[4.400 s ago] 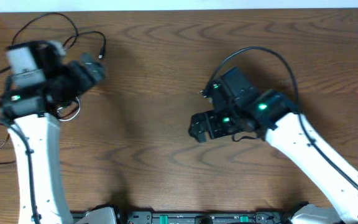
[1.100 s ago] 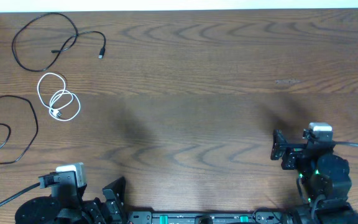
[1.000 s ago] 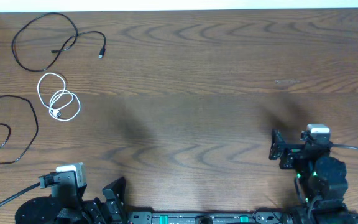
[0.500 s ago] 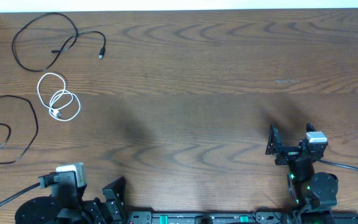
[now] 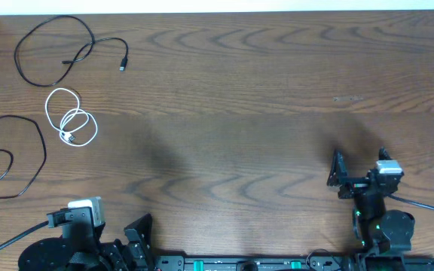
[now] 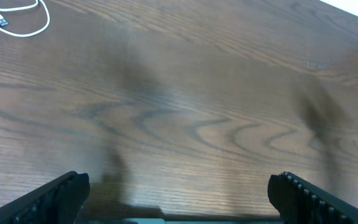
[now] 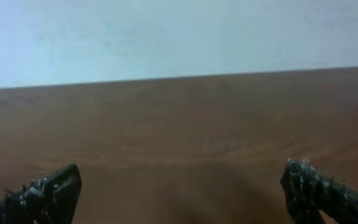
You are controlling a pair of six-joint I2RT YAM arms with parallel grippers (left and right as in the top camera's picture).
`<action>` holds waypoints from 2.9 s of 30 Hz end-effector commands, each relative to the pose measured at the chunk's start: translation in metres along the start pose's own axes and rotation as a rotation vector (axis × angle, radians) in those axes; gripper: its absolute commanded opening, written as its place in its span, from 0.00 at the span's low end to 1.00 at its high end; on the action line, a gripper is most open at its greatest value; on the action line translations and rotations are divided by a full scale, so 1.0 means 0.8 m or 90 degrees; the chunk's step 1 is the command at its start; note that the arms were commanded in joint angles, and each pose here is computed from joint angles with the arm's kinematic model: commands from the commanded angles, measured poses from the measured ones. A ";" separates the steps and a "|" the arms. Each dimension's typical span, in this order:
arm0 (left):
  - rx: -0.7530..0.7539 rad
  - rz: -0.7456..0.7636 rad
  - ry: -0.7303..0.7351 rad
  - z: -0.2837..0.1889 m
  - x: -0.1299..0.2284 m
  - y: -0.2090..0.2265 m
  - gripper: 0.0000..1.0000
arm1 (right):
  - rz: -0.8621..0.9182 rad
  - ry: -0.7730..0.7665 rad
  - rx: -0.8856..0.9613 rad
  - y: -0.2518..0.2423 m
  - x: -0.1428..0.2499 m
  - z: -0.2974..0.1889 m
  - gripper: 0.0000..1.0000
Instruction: Untangle cables
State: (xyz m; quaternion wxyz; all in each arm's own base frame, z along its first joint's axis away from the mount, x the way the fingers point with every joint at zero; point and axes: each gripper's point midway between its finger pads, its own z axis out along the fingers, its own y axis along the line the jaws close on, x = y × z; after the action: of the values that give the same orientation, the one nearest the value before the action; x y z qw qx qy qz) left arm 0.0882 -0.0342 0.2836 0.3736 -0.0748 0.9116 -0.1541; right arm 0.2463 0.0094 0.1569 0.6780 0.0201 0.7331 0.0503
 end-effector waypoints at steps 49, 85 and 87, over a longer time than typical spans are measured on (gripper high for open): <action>-0.002 0.000 -0.001 0.000 0.001 0.001 0.98 | -0.046 0.001 0.019 -0.008 0.001 -0.001 0.99; -0.002 0.000 -0.001 0.000 0.001 0.001 0.98 | -0.049 0.000 0.019 -0.008 0.000 -0.001 0.99; -0.002 0.000 -0.001 0.000 0.001 0.001 0.98 | -0.049 0.000 0.019 -0.008 0.000 -0.001 0.99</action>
State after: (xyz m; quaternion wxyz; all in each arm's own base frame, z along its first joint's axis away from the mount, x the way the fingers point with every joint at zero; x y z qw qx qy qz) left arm 0.0882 -0.0342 0.2836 0.3736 -0.0748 0.9116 -0.1541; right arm 0.2464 0.0066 0.1569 0.6798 -0.0092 0.7332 0.0151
